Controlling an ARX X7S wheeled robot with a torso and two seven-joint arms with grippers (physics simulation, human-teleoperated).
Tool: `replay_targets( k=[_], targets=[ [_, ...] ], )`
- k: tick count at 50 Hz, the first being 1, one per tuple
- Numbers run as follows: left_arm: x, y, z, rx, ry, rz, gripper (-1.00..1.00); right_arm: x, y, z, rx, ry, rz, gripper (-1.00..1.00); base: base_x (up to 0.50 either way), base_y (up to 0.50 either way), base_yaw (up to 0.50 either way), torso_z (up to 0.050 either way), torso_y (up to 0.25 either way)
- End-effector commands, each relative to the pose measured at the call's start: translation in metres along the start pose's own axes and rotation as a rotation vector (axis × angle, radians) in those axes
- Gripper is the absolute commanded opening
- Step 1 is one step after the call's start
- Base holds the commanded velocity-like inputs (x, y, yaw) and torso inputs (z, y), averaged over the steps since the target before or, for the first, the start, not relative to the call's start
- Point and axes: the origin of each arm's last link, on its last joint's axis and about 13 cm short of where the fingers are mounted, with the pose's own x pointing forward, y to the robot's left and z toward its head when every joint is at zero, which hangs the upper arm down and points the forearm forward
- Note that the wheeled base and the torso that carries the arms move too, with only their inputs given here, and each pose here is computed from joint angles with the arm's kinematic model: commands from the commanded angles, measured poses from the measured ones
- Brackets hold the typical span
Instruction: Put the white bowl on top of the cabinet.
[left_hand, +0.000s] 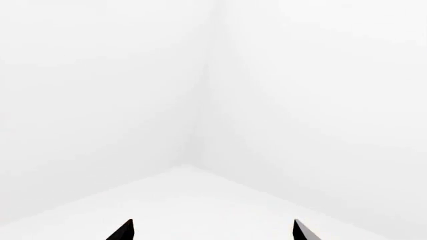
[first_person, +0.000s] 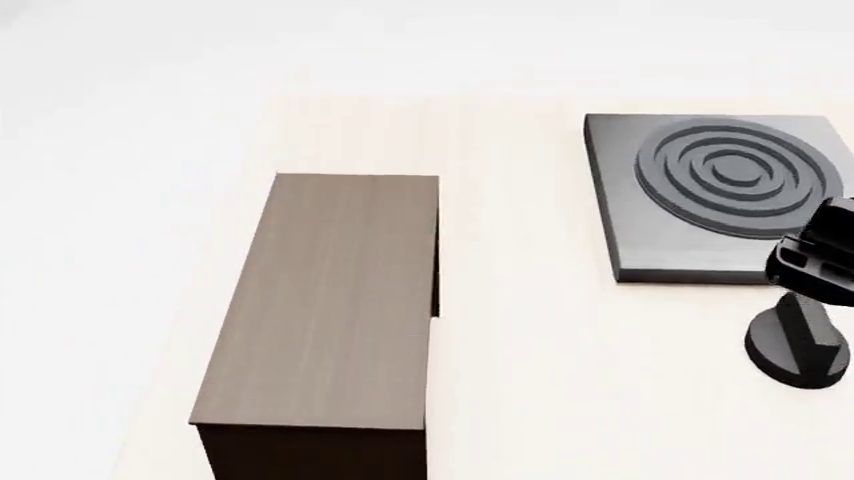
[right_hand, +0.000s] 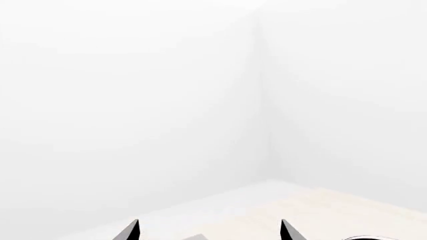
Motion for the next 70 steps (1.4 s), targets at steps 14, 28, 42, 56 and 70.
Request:
replay_targets(
  k=[14, 28, 42, 56, 70],
  targets=[
    [0.0, 0.001, -0.001, -0.001, 0.0, 0.002, 1.0, 0.009, -0.008, -0.004, -0.054, 0.011, -0.193, 1.0, 0.23, 0.0, 0.0, 0.0, 0.001],
    [0.0, 0.001, 0.0, -0.001, -0.001, 0.006, 1.0, 0.018, -0.061, -0.006, -0.134, 0.087, -0.605, 1.0, 0.0, 0.0, 0.0, 0.0, 0.0],
    [0.0, 0.001, 0.0, 0.001, -0.002, 0.006, 1.0, 0.018, -0.069, -0.01, -0.145, 0.106, -0.657, 1.0, 0.0, 0.0, 0.0, 0.0, 0.0],
    [0.001, 0.001, -0.002, 0.001, -0.003, 0.006, 1.0, 0.02, -0.072, -0.014, -0.162, 0.217, -0.711, 1.0, 0.0, 0.0, 0.0, 0.0, 0.0],
    [0.001, 0.001, -0.003, 0.003, -0.003, 0.006, 1.0, 0.021, -0.069, -0.018, -0.16, 0.306, -0.69, 1.0, 0.0, 0.0, 0.0, 0.0, 0.0]
  ],
)
